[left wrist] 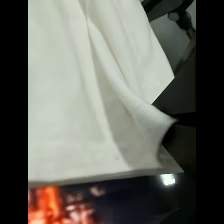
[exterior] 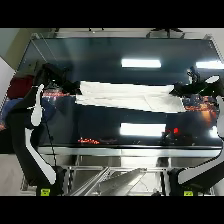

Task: Fold the shirts.

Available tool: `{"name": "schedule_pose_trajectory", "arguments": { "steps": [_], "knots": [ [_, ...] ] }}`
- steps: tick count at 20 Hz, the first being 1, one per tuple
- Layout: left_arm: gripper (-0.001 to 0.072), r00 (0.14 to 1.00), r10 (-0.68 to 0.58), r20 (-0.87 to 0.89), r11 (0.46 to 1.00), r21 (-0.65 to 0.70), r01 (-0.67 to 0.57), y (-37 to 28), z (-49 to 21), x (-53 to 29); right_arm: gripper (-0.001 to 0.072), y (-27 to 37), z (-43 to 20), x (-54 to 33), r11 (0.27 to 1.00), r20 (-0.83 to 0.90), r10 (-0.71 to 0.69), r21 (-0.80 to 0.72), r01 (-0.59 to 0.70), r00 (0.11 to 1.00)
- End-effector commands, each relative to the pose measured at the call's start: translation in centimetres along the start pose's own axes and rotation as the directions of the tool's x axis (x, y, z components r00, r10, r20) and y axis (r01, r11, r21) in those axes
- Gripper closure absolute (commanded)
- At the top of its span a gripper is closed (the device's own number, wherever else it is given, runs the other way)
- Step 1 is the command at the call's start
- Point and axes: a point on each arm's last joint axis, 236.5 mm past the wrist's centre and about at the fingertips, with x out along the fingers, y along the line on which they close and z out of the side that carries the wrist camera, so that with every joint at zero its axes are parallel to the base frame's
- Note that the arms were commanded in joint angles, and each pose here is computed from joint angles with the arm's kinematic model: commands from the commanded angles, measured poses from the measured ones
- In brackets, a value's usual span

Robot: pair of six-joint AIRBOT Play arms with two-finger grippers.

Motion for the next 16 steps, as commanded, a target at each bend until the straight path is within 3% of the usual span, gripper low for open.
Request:
{"name": "schedule_pose_trajectory", "arguments": {
  "steps": [1,7,8,9,10,11,12,13,14,16],
  "knots": [
    [0.0692,1.0,0.026,-0.013,0.999,-0.022,-0.026,1.5,0.4,1.2,0.0686,-3.2,1.1,0.4,0.996,0.039,-0.084,-0.015,0.084,0.996],
    [0.0691,0.999,0.033,-0.015,0.999,-0.014,-0.033,1.4,0.3,1.2,0.0677,-1.3,2.1,0.1,0.997,0.055,-0.053,-0.057,0.056,0.997],
    [0.069,1.0,0.002,-0.005,1.0,-0.016,-0.002,0.6,0.5,1.0,0.0586,-0.9,2.0,-0.1,0.997,0.043,-0.044,-0.065,0.047,0.998],
    [0.068,1.0,-0.026,0.01,1.0,-0.015,0.027,-0.3,0.8,0.7,0.039,-0.2,2.0,-0.7,0.997,0.029,-0.032,-0.076,0.034,0.999],
    [0.04,0.998,-0.059,0.032,0.998,0.003,0.059,-1.4,1.2,0.1,0.0339,0.3,2.0,-1.4,0.996,0.021,-0.026,-0.09,0.028,0.999],
    [0.0119,0.995,-0.077,0.056,0.997,0.012,0.076,-2.2,1.7,-0.5,0.0338,0.2,2.1,-2.5,0.993,0.016,-0.04,-0.108,0.041,0.999],
    [0.0041,0.992,-0.092,0.082,0.996,0.024,0.091,-2.9,2.1,-1.1,0.0289,-0.4,2.3,-3.4,0.991,0.017,-0.076,-0.109,0.077,0.997],
    [0.0041,0.991,-0.092,0.102,0.995,0.032,0.089,-3.3,2.4,-1.8,0.0065,-1.8,2.4,-4.2,0.988,0.019,-0.136,-0.077,0.137,0.991],
    [0.0041,0.989,-0.09,0.118,0.996,0.04,0.086,-3.5,2.6,-2.3,0.0013,-3.3,2.1,-4.6,0.982,0.008,-0.183,-0.041,0.184,0.983],
    [0.0041,0.985,-0.087,0.148,0.995,0.053,0.08,-4.1,2.9,-3.6,0.0013,-4.8,0.9,-4.3,0.982,-0.04,-0.183,0.039,0.184,0.982]
  ]
}}
